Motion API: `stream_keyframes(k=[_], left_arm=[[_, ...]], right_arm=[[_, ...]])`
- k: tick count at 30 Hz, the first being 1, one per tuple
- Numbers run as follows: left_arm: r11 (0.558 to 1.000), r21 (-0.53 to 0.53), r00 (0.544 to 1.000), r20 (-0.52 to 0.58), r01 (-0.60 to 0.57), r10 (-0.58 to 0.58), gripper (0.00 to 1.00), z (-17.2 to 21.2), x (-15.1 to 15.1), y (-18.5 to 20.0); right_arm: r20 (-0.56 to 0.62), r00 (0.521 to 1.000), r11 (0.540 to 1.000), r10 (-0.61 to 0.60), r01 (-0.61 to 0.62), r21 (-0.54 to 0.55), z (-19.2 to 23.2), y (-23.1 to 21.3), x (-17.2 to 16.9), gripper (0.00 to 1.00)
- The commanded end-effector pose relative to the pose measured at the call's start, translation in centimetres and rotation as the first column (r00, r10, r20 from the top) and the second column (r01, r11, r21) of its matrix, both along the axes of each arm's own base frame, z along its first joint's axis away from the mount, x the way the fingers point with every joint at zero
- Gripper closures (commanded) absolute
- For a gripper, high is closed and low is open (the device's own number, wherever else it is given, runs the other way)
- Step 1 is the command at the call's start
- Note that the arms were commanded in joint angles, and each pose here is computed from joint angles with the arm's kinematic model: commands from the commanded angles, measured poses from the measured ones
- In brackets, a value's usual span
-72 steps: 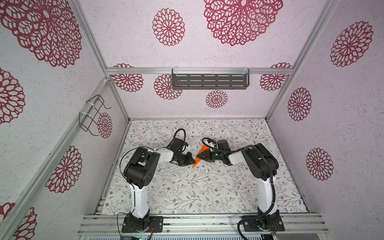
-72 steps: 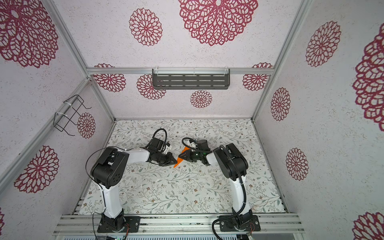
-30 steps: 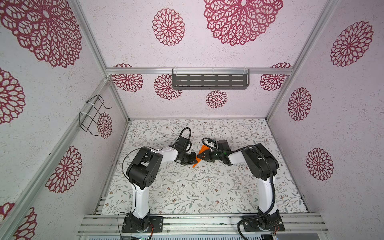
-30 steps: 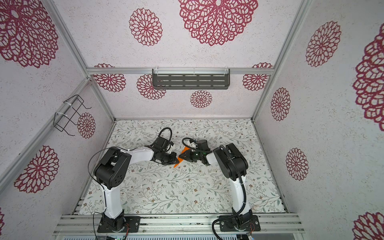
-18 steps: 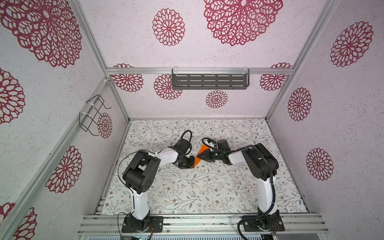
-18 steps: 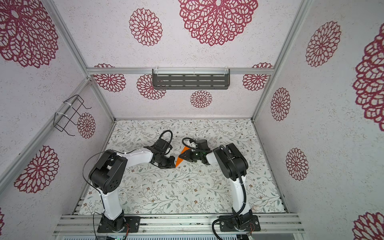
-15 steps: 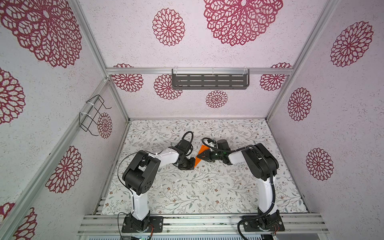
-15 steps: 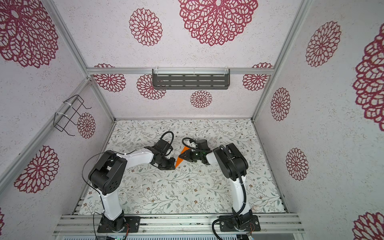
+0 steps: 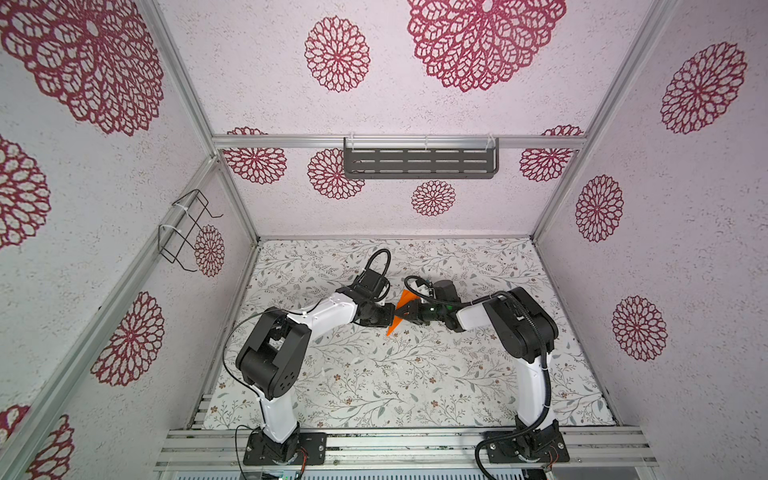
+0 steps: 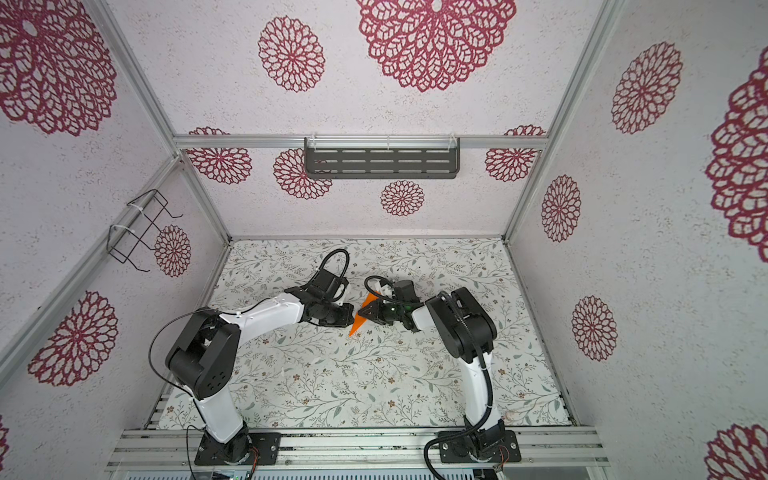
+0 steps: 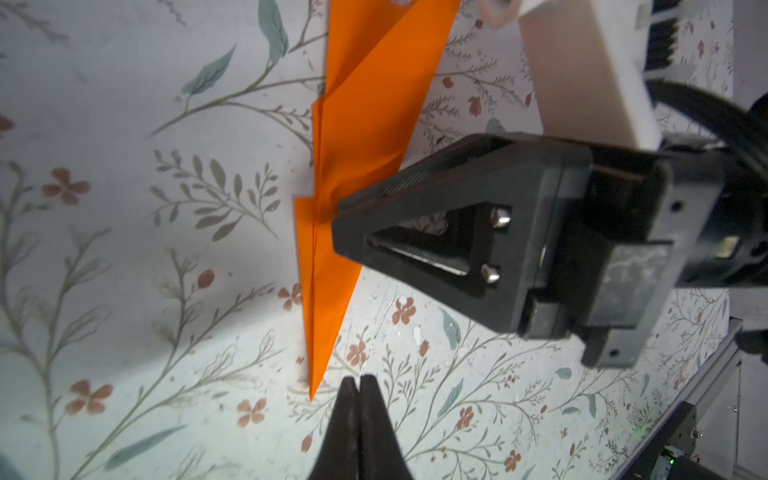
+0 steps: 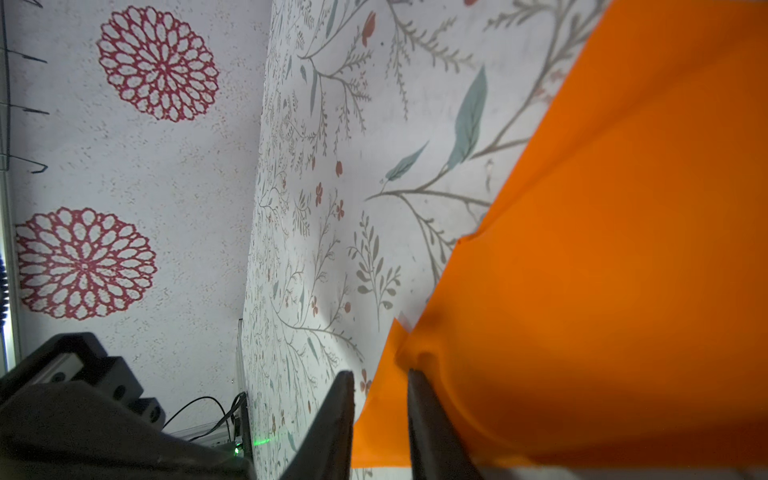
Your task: Fold a paper plane with a square sheet of paper (pick it up from the middle)
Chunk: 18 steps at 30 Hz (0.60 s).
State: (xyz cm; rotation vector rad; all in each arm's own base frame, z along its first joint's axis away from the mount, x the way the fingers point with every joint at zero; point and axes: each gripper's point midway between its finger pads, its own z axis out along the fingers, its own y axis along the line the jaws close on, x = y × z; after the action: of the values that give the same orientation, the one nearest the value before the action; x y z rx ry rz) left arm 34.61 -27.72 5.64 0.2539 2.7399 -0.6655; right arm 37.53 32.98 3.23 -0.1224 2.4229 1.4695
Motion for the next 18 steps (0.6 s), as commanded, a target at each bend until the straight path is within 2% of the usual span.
stream_keyframes(k=[1, 6, 7, 11, 18], left_arm=[[1.000, -0.024, 1.000, -0.009, 0.000, 0.000, 0.97, -1.2, 0.8, -1.1], [1.000, 0.010, 1.000, -0.002, -0.012, 0.012, 0.99, -1.9, 1.8, -1.0], [0.999, 0.031, 0.999, -0.031, -0.011, 0.012, 1.00, -3.5, 1.6, -0.9], [0.998, 0.059, 0.998, -0.057, -0.006, 0.009, 1.00, -4.7, 0.9, -0.6], [0.986, 0.167, 0.994, -0.110, 0.016, 0.002, 1.00, -6.8, -1.2, 1.1]], right_arm=[[-0.076, 0.996, 0.998, -0.040, 0.036, -0.053, -1.5, -0.8, -0.8, 0.75], [-0.074, 0.997, 0.998, -0.038, 0.034, -0.049, -1.3, -0.7, -0.7, 0.78], [-0.075, 0.996, 0.998, -0.038, 0.035, -0.050, -1.3, -0.7, -0.7, 0.78], [-0.067, 0.997, 0.998, -0.039, 0.036, -0.043, -0.9, -0.7, -0.6, 0.78], [0.067, 0.996, 0.997, -0.055, 0.052, 0.051, 4.0, -1.7, 1.7, 0.78]])
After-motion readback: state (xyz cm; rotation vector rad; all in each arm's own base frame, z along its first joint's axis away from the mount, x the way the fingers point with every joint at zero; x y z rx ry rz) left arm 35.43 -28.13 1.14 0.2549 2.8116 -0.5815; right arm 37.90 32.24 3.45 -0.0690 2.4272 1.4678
